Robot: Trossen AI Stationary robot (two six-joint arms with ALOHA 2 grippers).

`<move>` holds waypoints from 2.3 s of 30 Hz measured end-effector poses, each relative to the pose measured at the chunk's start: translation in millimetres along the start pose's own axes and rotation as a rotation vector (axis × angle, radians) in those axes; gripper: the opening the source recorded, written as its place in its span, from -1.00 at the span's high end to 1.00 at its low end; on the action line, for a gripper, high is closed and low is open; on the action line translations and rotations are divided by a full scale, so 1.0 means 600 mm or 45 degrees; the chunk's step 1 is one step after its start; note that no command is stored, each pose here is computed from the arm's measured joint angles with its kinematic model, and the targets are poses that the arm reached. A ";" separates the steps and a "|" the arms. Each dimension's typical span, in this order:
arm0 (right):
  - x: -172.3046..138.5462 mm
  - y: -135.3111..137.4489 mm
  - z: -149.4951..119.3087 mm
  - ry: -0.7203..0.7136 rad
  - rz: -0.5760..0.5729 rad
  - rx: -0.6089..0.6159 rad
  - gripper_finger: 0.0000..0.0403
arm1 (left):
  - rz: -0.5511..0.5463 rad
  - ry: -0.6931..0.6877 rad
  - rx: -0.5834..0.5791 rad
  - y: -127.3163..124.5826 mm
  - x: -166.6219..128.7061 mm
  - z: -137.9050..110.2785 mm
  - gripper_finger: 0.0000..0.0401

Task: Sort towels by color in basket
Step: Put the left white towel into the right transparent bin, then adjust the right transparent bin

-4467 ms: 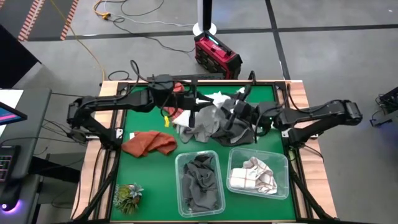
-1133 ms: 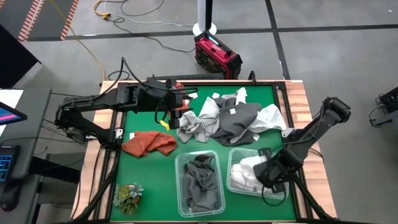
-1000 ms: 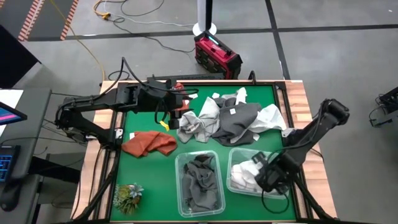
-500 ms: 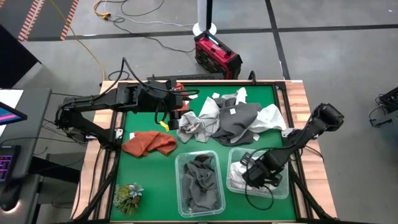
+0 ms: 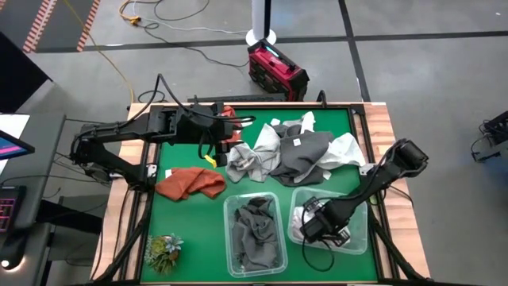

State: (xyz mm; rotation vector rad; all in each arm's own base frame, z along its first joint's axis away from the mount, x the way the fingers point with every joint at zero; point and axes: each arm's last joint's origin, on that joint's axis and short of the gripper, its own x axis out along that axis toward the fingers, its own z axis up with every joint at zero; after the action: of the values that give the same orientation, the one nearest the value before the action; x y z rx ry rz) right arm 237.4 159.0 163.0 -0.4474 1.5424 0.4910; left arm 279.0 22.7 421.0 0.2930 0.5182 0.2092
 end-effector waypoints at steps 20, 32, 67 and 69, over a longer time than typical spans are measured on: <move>-0.172 0.009 -0.026 -0.058 -0.007 0.273 -0.27 | 0.001 -0.002 -0.004 0.000 0.000 0.000 0.14; -0.240 -0.008 -0.061 0.031 -0.172 0.329 -0.27 | -0.006 0.025 -0.011 -0.001 0.000 -0.003 0.13; -0.184 -0.190 -0.088 -0.164 -0.146 0.762 0.15 | -0.018 0.071 -0.011 -0.002 0.000 -0.009 0.13; -0.183 -0.183 -0.082 -0.175 -0.148 0.736 0.26 | -0.019 0.071 -0.011 -0.002 0.000 -0.009 0.13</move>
State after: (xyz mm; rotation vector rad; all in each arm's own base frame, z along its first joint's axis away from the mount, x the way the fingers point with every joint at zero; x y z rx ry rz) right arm 262.0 38.4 269.6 -0.0512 1.4366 -0.0253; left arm 276.2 22.5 416.1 0.2756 0.5741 0.2058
